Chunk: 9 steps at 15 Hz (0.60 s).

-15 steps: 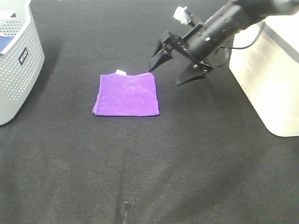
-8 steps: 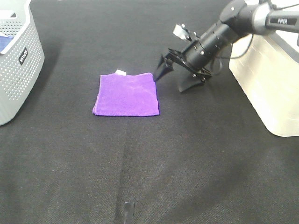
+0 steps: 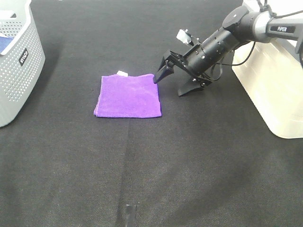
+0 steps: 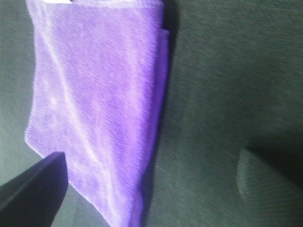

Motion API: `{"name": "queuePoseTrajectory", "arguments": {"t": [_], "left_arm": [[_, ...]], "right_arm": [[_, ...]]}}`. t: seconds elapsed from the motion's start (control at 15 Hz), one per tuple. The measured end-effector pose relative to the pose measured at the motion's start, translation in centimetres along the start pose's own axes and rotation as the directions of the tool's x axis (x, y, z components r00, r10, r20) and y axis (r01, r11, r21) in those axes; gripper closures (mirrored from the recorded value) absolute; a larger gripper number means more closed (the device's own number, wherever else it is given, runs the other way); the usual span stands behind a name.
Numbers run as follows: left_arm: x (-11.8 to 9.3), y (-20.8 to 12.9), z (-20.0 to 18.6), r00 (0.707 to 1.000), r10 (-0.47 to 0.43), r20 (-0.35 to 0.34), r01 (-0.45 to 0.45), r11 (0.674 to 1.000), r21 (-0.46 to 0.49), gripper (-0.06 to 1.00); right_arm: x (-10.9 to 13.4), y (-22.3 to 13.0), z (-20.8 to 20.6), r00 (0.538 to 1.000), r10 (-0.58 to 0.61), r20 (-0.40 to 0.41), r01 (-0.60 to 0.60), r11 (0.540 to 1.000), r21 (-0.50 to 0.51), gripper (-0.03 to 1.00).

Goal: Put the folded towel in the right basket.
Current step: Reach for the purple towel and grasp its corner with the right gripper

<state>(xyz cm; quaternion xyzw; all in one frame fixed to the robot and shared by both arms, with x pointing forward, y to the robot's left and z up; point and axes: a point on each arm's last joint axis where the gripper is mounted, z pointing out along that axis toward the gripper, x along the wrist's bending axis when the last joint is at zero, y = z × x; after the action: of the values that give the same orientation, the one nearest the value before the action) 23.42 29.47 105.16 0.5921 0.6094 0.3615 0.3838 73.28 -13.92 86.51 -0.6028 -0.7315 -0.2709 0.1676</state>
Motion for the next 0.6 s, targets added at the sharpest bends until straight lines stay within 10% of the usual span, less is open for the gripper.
{"name": "queuePoseTrajectory", "arguments": {"t": [0.4, 0.6], "left_arm": [[0.0, 0.0, 0.0, 1.0, 0.001, 0.0, -0.001, 1.0, 0.0, -0.05], [0.0, 0.0, 0.0, 1.0, 0.001, 0.0, -0.001, 1.0, 0.0, -0.05]], "right_arm": [[5.2, -1.3, 5.9, 0.998, -0.049, -0.05, 0.049, 0.999, -0.004, 0.11], [7.4, -1.9, 8.1, 0.996, -0.076, -0.048, 0.074, 0.997, -0.034, 0.37]]}}
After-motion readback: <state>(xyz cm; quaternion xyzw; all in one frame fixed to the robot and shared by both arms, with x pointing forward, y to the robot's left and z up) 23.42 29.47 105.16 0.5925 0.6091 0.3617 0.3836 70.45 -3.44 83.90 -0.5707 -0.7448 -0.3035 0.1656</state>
